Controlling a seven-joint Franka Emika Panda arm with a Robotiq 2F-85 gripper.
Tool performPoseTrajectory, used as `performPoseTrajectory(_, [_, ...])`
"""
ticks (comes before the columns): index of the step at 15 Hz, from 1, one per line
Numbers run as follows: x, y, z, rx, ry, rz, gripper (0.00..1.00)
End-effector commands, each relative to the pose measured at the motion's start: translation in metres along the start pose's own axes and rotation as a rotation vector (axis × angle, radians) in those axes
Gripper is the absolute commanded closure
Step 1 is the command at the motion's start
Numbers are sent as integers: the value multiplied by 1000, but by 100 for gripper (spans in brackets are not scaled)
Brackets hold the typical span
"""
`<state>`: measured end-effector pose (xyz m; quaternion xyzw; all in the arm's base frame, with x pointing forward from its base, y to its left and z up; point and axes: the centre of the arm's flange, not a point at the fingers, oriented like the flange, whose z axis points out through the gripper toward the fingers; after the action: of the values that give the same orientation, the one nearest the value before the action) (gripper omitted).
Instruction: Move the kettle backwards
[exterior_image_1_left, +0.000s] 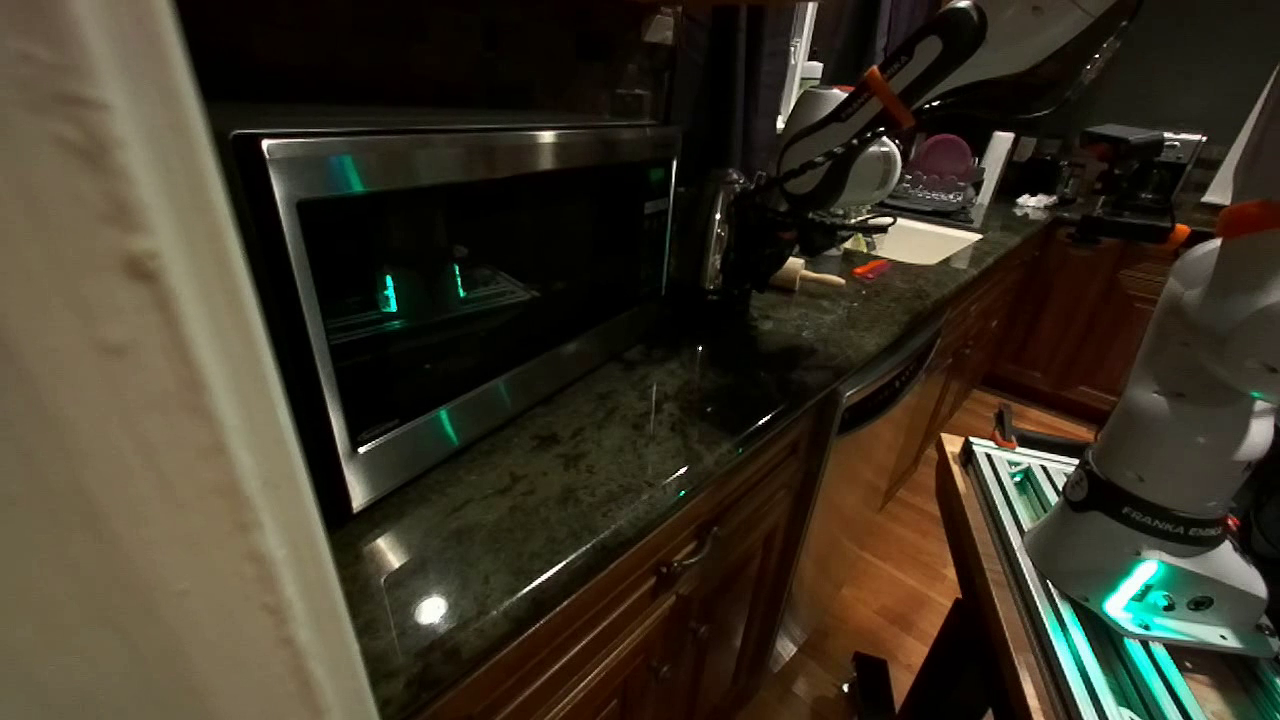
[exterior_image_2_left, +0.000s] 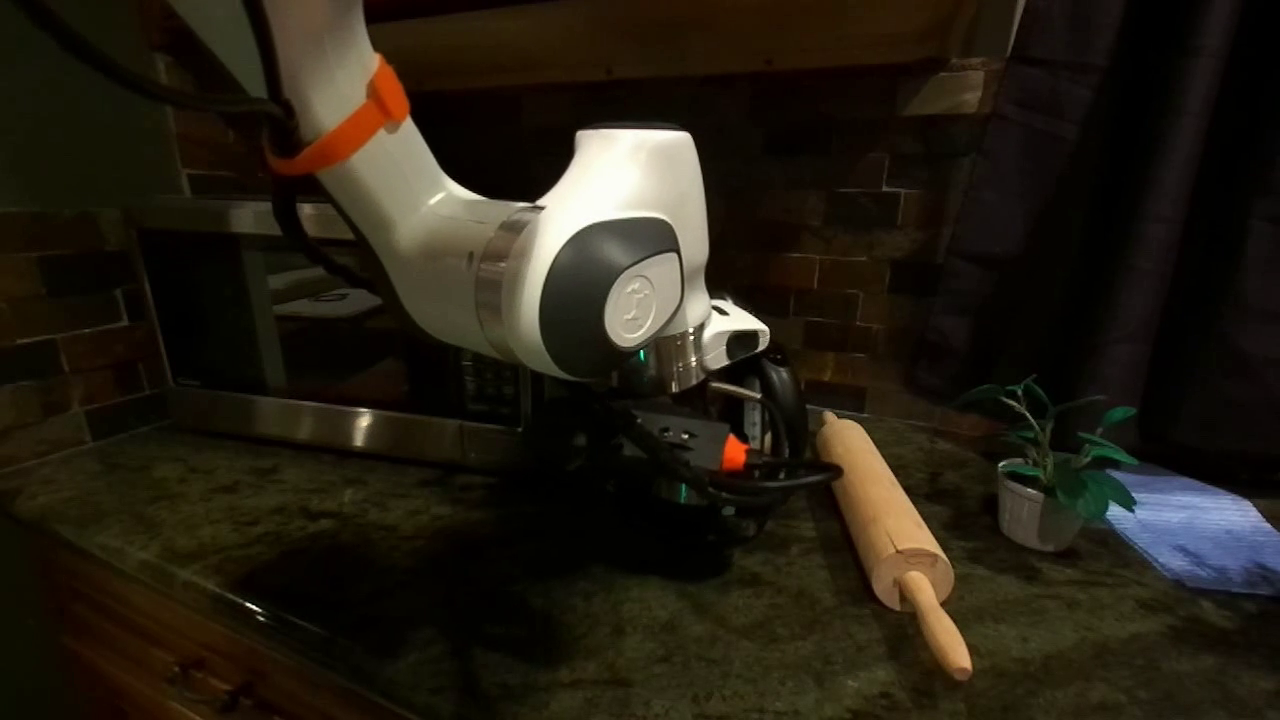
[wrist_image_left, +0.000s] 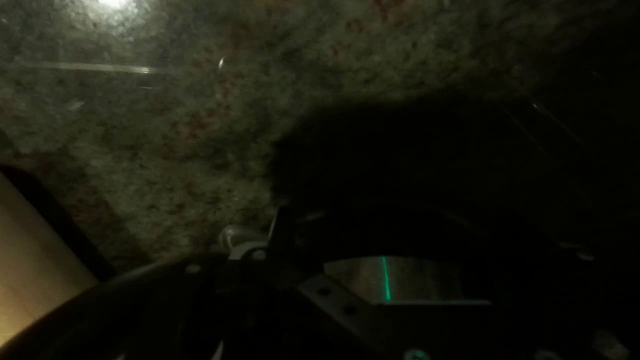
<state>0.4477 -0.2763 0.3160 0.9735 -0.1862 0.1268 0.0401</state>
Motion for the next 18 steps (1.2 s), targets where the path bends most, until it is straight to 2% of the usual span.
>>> performPoseTrajectory(1, [31, 8, 12, 7, 51, -21, 0])
performPoseTrajectory(7, [62, 8, 20, 21, 100, -57, 0])
performPoseTrajectory(11, [79, 8, 33, 30, 102, -73, 0])
performPoseTrajectory(18, [104, 11, 43, 1, 158, -120, 0])
